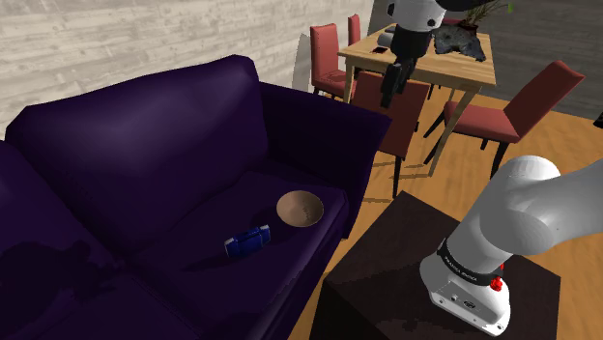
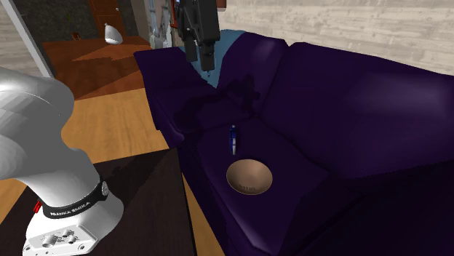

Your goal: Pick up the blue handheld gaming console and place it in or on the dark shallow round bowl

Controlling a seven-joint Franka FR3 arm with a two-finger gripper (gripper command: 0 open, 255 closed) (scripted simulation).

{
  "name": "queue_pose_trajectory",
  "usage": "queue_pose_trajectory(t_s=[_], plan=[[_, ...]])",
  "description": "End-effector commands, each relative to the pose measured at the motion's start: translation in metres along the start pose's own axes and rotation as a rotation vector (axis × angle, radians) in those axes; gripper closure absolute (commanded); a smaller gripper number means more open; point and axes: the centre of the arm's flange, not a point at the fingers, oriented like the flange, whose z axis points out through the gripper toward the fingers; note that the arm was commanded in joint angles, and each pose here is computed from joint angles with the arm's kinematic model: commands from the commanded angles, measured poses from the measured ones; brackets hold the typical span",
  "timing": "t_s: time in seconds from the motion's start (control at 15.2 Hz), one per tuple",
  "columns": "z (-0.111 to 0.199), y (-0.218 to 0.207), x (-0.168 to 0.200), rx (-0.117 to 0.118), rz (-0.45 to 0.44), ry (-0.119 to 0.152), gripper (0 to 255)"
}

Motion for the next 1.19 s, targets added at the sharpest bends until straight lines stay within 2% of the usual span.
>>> queue_pose_trajectory(t_s=[0.0,1.12], plan=[[0.0,0.0,0.0,0.0,0.0,0.0,0],[0.147,-0.106,0.133,0.019,-0.306,-0.018,0]])
